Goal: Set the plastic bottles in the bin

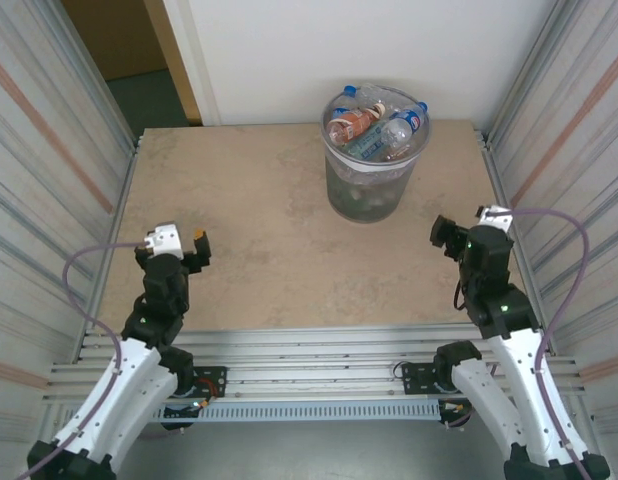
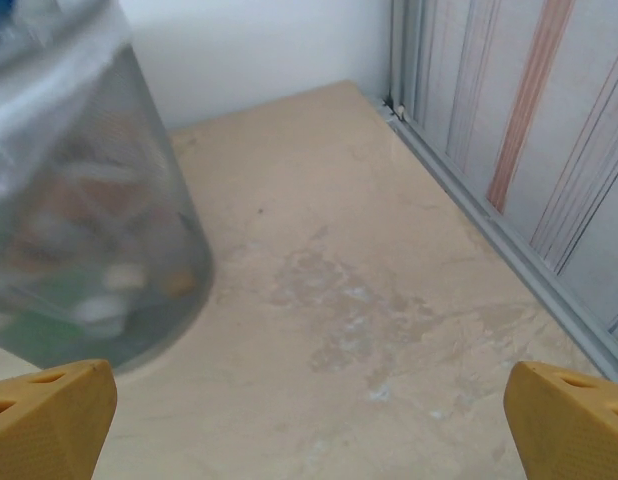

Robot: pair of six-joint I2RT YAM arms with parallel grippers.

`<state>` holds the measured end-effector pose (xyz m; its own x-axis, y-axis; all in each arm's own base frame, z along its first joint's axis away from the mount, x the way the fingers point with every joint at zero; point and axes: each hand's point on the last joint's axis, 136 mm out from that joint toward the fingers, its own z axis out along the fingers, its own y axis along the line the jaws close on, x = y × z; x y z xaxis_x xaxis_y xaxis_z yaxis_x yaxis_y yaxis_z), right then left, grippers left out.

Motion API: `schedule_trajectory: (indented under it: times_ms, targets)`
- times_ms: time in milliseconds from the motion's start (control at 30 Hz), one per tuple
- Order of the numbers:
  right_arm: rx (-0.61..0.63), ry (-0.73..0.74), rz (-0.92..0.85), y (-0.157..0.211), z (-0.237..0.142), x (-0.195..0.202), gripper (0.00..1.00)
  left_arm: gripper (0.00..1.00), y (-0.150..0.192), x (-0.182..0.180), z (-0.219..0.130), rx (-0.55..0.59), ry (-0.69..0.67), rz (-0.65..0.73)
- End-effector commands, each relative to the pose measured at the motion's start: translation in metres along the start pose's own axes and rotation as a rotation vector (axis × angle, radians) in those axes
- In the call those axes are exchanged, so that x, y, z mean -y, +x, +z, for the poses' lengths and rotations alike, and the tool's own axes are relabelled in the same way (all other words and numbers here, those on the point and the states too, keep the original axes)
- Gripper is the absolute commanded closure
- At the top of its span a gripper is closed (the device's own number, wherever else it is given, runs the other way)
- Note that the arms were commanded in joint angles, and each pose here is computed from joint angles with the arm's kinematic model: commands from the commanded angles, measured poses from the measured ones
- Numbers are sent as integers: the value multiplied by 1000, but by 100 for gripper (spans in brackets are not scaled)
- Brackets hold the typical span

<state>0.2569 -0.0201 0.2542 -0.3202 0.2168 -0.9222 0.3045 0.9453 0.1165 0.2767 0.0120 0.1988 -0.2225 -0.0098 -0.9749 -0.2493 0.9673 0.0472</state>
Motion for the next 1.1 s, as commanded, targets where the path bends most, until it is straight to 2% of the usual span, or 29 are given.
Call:
schedule_trajectory:
  times_ms: [0,133,233,533,633,800,867,933,1000,1067]
  targets:
    - [118,-14,-103,0,12,-3,2,1,-9,-3,10,80,34,-71]
    - [164,-9,-161,21,29,-1,2,1,13,-6,29,27,44,-24]
    - [130,-30,-189,42,47,-2,2,1,30,0,40,0,75,10]
    - [143,-68,-140,53,95,-9,2,1,50,28,75,11,181,114]
    - [123,-100,-150,59,110,-17,2,1,47,39,83,16,230,105]
    - [114,-126,-132,73,133,-20,2,1,70,55,100,-2,294,110]
    - [90,-141,-141,80,140,-22,2,1,67,60,110,19,299,135]
    - [71,-181,-154,88,145,-27,2,1,73,67,112,-73,340,144]
    - [66,-237,-170,94,149,-34,2,1,75,77,120,-90,395,167]
    - [47,-270,-157,100,154,-35,2,1,78,73,123,-156,439,99]
